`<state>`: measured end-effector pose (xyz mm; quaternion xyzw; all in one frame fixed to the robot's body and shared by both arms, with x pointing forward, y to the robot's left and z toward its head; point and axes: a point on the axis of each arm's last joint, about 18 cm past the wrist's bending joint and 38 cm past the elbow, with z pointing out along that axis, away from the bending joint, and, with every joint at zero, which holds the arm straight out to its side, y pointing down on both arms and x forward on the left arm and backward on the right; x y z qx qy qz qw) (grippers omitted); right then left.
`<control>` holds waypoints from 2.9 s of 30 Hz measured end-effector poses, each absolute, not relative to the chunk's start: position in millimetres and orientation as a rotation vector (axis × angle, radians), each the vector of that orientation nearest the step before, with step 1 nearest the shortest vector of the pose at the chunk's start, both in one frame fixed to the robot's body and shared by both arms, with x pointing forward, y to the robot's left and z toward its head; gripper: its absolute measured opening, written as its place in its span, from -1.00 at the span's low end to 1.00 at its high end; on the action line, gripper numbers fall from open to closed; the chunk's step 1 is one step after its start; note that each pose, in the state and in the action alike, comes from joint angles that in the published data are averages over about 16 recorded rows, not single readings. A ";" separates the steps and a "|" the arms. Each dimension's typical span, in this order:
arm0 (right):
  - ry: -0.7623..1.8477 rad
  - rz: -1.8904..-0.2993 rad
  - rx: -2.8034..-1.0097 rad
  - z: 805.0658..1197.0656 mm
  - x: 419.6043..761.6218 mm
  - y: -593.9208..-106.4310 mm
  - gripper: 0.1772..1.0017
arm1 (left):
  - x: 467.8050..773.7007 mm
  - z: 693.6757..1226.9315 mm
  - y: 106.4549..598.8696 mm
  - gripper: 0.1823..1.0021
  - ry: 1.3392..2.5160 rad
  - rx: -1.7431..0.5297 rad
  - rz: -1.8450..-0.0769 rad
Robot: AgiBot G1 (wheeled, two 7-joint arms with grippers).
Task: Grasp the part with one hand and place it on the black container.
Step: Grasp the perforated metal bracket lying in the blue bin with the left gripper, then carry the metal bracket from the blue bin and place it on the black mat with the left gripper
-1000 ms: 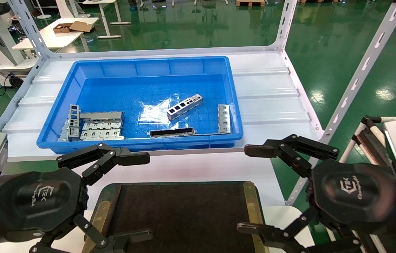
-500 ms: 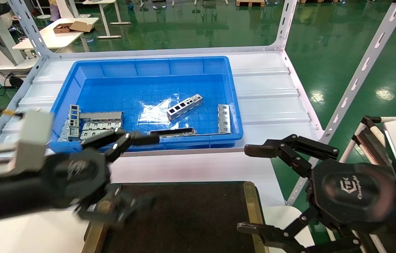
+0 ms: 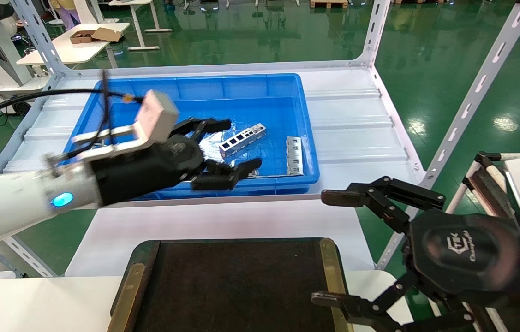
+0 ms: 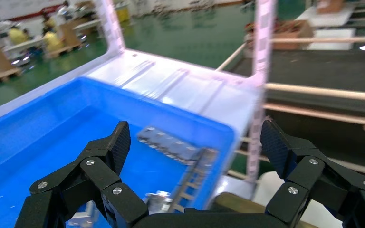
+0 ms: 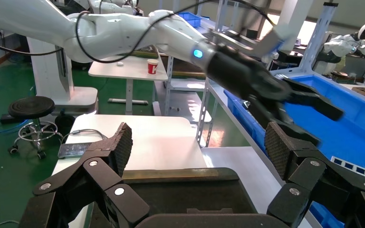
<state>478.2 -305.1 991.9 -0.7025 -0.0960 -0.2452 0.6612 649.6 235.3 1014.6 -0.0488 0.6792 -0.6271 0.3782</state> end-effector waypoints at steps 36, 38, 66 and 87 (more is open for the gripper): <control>-0.217 -0.555 -1.589 991.9 478.2 -305.1 0.87 | 774.4 999.1 203.2 0.86 1.682 -0.529 -1.312; -0.217 -0.555 -1.589 991.9 478.2 -305.1 0.81 | 774.8 998.1 204.2 0.81 1.683 -0.534 -1.309; -0.217 -0.555 -1.589 991.9 478.2 -305.1 -0.54 | 773.0 994.9 207.4 -0.54 1.692 -0.535 -1.324; -0.217 -0.555 -1.589 991.9 478.2 -305.1 -0.96 | 693.5 1032.3 236.8 -0.65 1.760 -0.116 -1.609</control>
